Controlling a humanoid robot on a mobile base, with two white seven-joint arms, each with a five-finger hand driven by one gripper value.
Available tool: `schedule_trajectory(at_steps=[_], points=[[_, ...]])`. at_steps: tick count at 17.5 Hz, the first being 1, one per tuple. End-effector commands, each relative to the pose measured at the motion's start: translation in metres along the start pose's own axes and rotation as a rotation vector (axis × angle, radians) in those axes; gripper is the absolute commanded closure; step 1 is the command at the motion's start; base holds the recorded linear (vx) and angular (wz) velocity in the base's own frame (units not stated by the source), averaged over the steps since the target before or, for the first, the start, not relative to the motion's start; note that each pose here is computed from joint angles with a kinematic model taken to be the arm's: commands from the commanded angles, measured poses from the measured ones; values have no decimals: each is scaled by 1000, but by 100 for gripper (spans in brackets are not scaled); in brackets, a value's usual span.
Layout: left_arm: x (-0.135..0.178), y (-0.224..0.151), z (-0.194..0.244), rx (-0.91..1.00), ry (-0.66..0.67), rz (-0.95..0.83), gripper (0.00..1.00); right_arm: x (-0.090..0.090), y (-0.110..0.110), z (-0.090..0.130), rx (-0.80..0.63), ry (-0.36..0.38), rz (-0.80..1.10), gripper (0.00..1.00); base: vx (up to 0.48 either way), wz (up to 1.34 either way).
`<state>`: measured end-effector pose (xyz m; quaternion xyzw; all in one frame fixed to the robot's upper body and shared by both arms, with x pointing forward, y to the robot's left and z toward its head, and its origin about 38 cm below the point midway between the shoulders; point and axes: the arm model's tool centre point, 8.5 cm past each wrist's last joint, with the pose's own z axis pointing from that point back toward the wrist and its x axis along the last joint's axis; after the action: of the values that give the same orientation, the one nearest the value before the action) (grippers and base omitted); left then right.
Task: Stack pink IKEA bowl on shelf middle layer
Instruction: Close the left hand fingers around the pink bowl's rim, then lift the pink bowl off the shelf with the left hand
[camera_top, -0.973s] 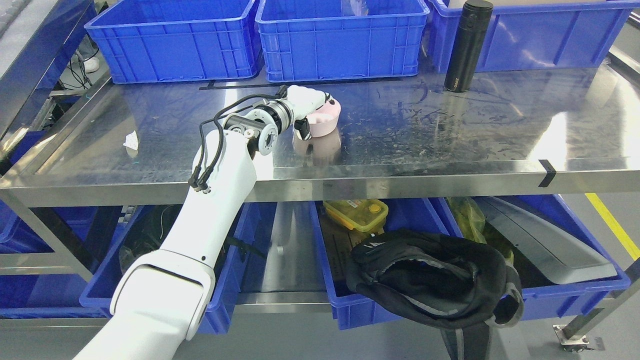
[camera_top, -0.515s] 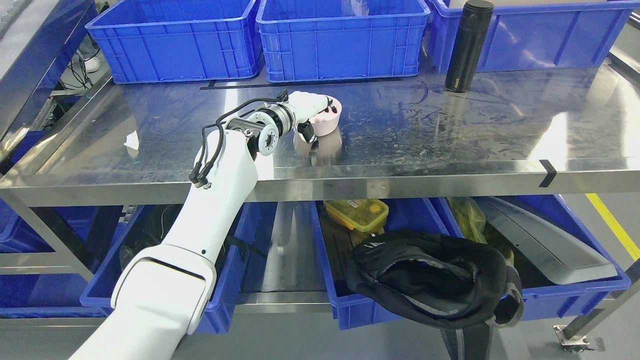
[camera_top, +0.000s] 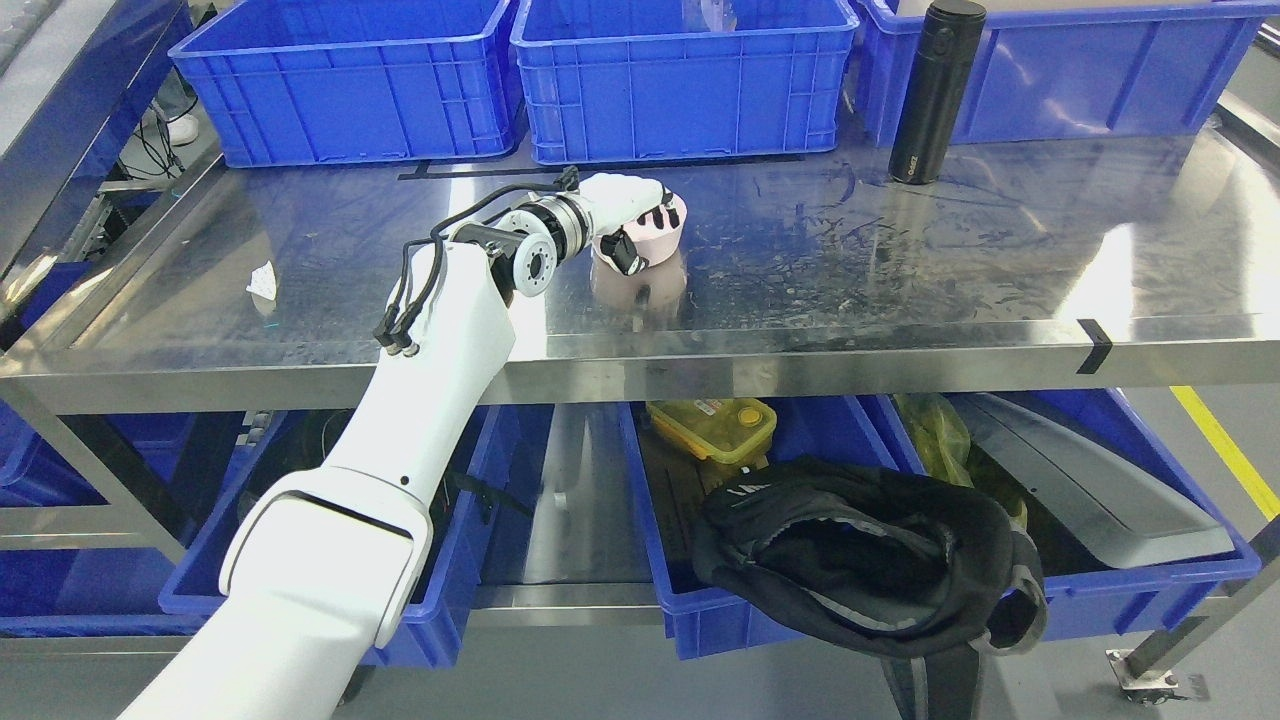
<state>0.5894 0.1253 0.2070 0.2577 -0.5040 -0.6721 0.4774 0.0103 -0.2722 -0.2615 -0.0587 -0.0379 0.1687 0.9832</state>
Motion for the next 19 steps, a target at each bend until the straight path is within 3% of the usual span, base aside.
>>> schedule_trajectory(at_steps=[1,6,15,19], points=[[-20,-18,-1,-57,34,38,53,-7,-8,0,-13,2,1,0,0,0],[-23,-24,-3,-48,25,44,57,-7,-8,0,-13,2,1,0,0,0],[-19,-13,-1,-2,-10,53,96,-7,-8,0,-13,2,1,0,0,0],[-19,27,13,142,-45,96,99,-7,-8,0,-13,2,1,0,0,0]])
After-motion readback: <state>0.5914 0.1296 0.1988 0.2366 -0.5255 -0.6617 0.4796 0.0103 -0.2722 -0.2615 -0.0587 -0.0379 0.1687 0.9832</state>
